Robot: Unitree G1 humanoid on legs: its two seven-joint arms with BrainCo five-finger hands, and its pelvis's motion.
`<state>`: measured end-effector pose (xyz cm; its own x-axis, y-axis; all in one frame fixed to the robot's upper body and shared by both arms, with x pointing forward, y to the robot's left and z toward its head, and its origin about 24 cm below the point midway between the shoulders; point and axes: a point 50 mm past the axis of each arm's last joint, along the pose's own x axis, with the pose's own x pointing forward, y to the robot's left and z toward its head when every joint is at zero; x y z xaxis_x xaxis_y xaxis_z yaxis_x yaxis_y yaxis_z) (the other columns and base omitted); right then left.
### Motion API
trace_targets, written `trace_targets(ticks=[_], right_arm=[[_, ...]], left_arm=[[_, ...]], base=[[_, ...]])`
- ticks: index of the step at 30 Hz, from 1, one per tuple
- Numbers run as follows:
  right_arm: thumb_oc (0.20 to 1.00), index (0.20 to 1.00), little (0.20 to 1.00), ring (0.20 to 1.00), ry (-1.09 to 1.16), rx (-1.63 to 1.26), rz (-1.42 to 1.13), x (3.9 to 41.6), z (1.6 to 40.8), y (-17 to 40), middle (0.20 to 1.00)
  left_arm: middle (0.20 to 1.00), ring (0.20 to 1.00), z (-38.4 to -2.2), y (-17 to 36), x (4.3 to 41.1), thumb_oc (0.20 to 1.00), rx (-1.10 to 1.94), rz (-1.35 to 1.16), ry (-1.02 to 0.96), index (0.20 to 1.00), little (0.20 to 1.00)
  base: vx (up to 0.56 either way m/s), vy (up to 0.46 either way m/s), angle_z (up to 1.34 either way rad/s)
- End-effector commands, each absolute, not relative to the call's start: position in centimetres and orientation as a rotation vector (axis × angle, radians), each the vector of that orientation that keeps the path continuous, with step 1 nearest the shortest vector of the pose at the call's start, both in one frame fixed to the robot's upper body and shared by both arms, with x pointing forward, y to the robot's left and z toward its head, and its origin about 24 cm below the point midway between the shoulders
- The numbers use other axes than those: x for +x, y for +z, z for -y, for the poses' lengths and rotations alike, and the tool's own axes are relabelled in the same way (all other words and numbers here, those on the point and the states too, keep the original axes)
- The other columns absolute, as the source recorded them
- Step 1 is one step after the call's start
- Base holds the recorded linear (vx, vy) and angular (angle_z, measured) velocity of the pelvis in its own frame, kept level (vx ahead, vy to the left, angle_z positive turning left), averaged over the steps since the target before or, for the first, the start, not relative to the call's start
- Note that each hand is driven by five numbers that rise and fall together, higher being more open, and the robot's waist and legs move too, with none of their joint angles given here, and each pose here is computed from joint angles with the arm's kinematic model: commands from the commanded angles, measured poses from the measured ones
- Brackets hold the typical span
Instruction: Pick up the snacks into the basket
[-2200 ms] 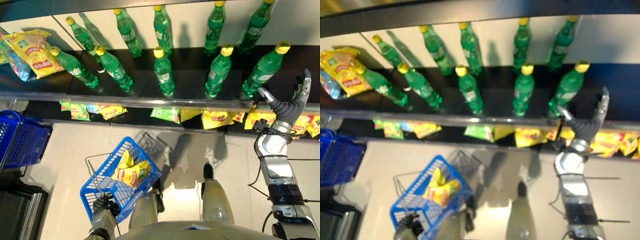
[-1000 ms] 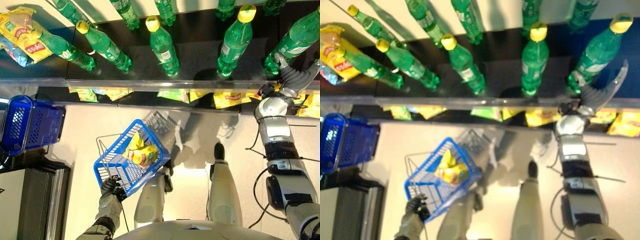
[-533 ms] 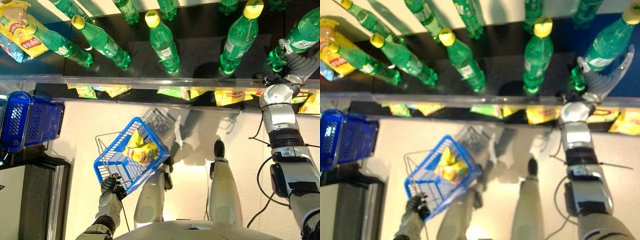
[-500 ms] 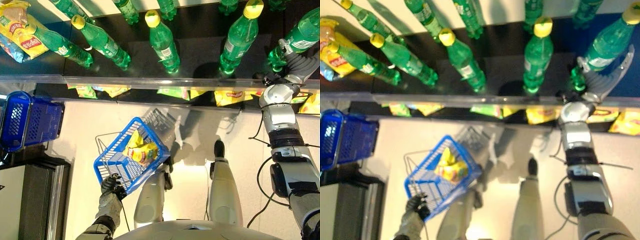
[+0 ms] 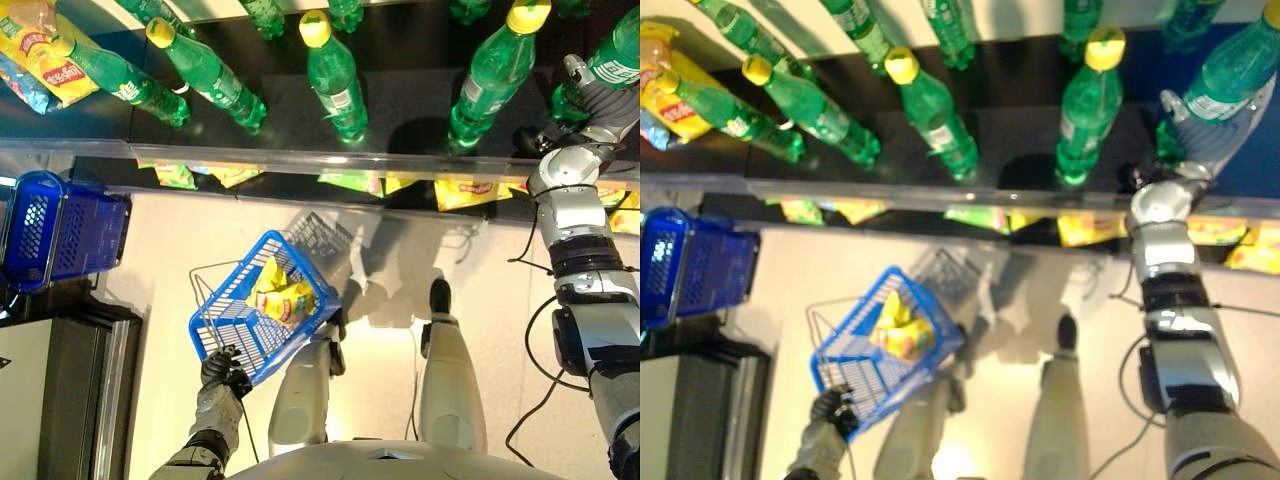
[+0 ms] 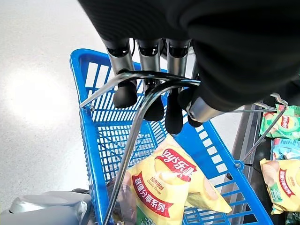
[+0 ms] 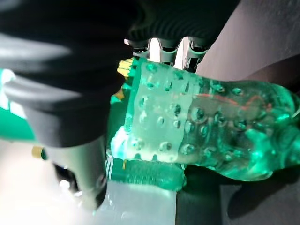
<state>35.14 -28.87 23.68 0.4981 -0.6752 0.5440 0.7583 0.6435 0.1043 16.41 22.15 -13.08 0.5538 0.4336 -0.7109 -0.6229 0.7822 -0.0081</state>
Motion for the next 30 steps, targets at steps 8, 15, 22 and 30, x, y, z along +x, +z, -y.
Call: trace_targets(ticks=[8, 15, 22, 30], right_arm=[[0.200, 0.200, 0.200, 0.200, -0.816, -0.136, 0.724, 34.8, 28.5, 27.0, 0.200], [0.200, 0.200, 0.200, 0.200, -0.826, -0.129, 0.730, 34.4, 28.8, 26.5, 0.200], [0.200, 0.200, 0.200, 0.200, -0.856, -0.126, 0.712, 33.9, 29.4, 25.5, 0.200], [0.200, 0.200, 0.200, 0.200, -0.887, -0.115, 0.763, 32.0, 30.0, 24.7, 0.200]], left_arm=[[0.200, 0.200, -27.1, -12.1, 15.3, 0.200, -0.182, -0.702, 0.749, 0.200, 0.200], [0.200, 0.200, -27.1, -12.0, 15.4, 0.200, -0.182, -0.694, 0.747, 0.200, 0.200], [0.200, 0.200, -27.2, -11.9, 15.5, 0.200, -0.178, -0.695, 0.750, 0.200, 0.200], [0.200, 0.200, -27.2, -11.9, 15.5, 0.200, -0.190, -0.692, 0.755, 0.200, 0.200]], base=[[0.00, -0.001, 0.01], [0.00, 0.000, 0.00], [0.00, 0.000, 0.00], [0.00, 0.000, 0.00]])
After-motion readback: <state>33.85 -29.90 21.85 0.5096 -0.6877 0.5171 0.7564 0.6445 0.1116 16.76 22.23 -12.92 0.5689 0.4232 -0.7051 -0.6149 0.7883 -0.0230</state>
